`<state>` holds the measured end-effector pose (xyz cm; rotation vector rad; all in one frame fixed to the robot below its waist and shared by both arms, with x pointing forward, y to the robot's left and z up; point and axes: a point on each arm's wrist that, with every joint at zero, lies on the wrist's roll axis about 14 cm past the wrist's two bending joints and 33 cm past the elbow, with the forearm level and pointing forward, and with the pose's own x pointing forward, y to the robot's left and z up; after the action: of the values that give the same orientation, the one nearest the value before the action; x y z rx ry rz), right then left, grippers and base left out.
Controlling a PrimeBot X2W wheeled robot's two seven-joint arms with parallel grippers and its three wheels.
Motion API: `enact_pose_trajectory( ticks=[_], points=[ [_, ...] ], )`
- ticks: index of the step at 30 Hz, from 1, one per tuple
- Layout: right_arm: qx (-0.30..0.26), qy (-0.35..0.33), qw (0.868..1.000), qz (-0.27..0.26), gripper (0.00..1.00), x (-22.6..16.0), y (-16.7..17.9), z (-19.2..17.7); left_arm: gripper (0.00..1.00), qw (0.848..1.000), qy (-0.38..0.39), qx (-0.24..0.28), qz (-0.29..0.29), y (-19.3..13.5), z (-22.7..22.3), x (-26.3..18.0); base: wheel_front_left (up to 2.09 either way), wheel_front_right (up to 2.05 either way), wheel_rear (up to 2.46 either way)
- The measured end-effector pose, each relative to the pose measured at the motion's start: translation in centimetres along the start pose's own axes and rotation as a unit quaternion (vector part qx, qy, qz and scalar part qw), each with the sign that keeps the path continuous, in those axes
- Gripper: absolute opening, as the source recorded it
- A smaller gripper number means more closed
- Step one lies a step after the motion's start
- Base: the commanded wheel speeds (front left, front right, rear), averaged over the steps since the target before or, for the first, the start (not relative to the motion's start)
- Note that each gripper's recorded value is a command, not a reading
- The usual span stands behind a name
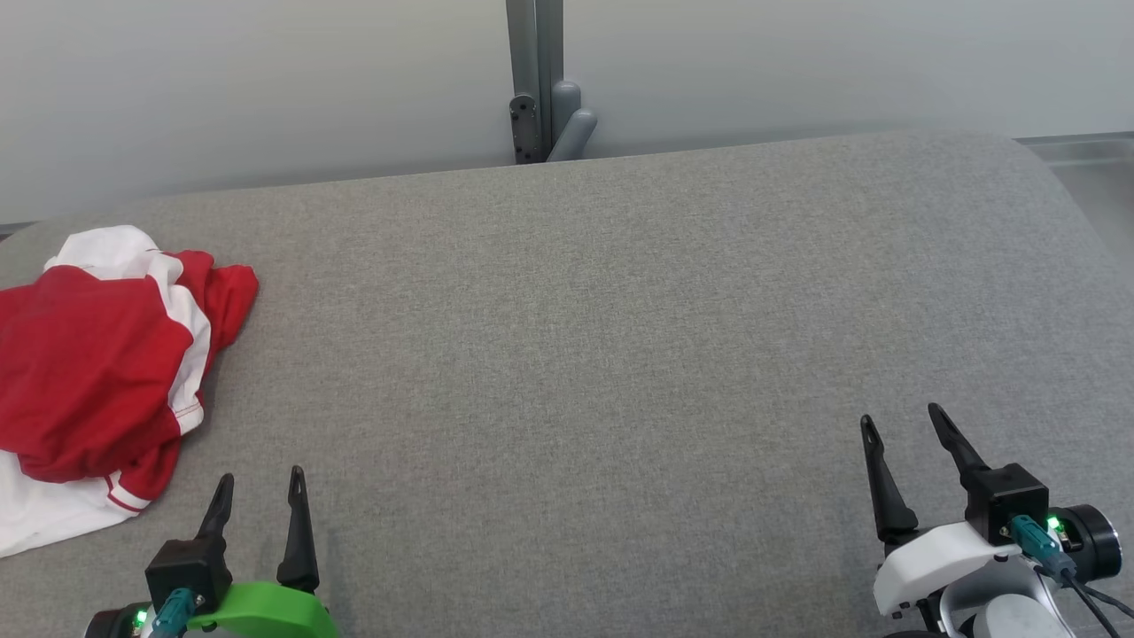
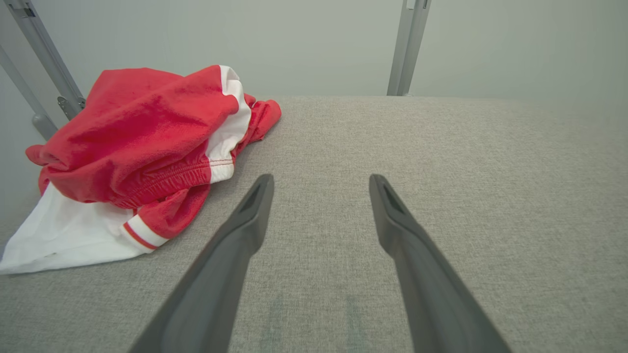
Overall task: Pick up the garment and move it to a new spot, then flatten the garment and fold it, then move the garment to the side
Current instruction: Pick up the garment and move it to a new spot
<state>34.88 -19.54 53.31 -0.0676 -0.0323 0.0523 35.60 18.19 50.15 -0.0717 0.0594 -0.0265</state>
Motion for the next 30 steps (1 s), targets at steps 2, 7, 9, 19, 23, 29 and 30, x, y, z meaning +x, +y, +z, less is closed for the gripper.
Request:
enact_pose_trajectory(
  ticks=[2, 7, 9, 19, 23, 29, 30],
  points=[
    [0.000, 0.000, 1.000, 0.001, 1.00, 0.0, 0.0, 0.0, 1.00, 1.000, -0.002, -0.002, 0.000, 0.0, 0.1, 0.1, 0.00, 0.00, 0.00],
    [0.000, 0.000, 1.000, 0.002, 1.00, 0.1, 0.1, 0.0, 1.00, 1.000, -0.004, -0.004, -0.001, -0.1, 0.2, 0.1, 0.00, 0.00, 0.00],
    [0.000, 0.000, 1.000, 0.003, 1.00, 0.1, 0.2, 0.0, 1.00, 1.000, -0.006, -0.004, -0.001, -0.1, 0.4, 0.1, 0.00, 0.00, 0.00],
    [0.004, 0.003, 0.999, 0.035, 1.00, 0.9, 2.4, -0.2, 1.00, 0.999, -0.011, -0.004, 0.032, 2.2, 0.6, -1.3, 0.00, 0.00, 0.00],
    [0.005, 0.006, 0.998, 0.069, 1.00, 1.5, 4.7, -0.5, 1.00, 0.998, -0.012, -0.006, 0.066, 4.3, 0.5, -2.9, 0.00, 0.00, 0.00],
    [0.007, 0.002, 0.992, 0.129, 1.00, 2.5, 8.8, -0.1, 1.00, 0.992, -0.006, -0.009, 0.122, 7.6, -0.2, -6.0, 0.00, 0.00, 0.00],
    [0.009, 0.001, 0.990, 0.141, 1.00, 2.7, 9.7, 0.0, 1.00, 0.991, -0.007, -0.010, 0.131, 8.1, -0.2, -6.5, 0.00, 0.00, 0.00]
  ],
)
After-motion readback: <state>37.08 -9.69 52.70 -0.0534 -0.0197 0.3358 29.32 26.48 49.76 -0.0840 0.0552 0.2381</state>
